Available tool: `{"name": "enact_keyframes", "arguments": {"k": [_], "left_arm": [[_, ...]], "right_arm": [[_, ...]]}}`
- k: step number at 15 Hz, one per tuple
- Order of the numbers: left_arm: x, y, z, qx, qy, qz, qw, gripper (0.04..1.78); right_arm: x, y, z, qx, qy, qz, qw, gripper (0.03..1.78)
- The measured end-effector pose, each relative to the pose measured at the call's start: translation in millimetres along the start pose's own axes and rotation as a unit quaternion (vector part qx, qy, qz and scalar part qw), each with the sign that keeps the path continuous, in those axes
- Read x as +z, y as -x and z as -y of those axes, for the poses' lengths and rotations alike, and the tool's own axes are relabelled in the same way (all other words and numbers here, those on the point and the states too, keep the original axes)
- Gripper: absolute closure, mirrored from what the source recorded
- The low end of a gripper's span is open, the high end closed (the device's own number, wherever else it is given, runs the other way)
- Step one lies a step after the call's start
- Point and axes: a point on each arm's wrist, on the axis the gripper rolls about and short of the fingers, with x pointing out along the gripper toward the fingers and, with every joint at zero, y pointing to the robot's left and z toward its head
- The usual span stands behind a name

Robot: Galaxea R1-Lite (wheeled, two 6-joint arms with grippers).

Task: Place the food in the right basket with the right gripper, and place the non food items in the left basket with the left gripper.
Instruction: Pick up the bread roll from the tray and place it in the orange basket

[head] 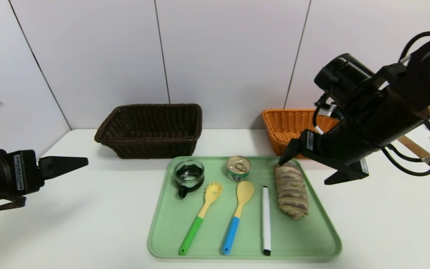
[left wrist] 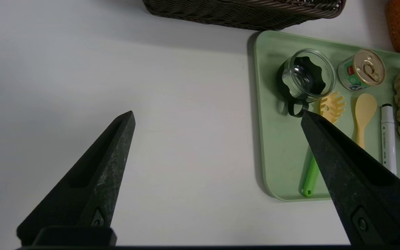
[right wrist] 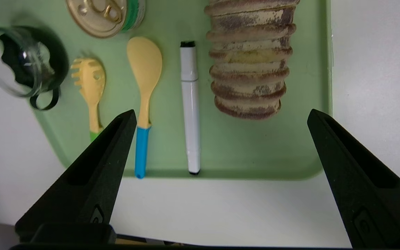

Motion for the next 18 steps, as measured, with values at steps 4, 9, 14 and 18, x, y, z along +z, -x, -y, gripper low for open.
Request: {"name": "enact_keyframes", "arguments": {"k": [4, 9, 14, 18], "left_arm": [[-4, -13, 7, -0.025, -0.005, -0.007, 1.000, 0.13], [-5, -14, 11, -0.037, -0.012, -0.011, 0.999, 0.13], [-8, -11, 10, -0.036, -0.013, -0.013, 0.999, 0.13], [-11, -9, 9, -0.037, -0.012, -0.013, 0.999, 0.13]], "right_arm": [[11, -27, -11.4, -0.024, -0.032, -0.002, 0.9992, 0.11], [14, -51, -14.8, -0.044, -0.049, -0.020, 0.9976, 0.11], [15, -68, -13.8, -0.080, -0.050, -0.018, 0.9954, 0.11], [16, -79, -13.6, -0.089, -0.051, -0.028, 0.9943, 0.11]]}}
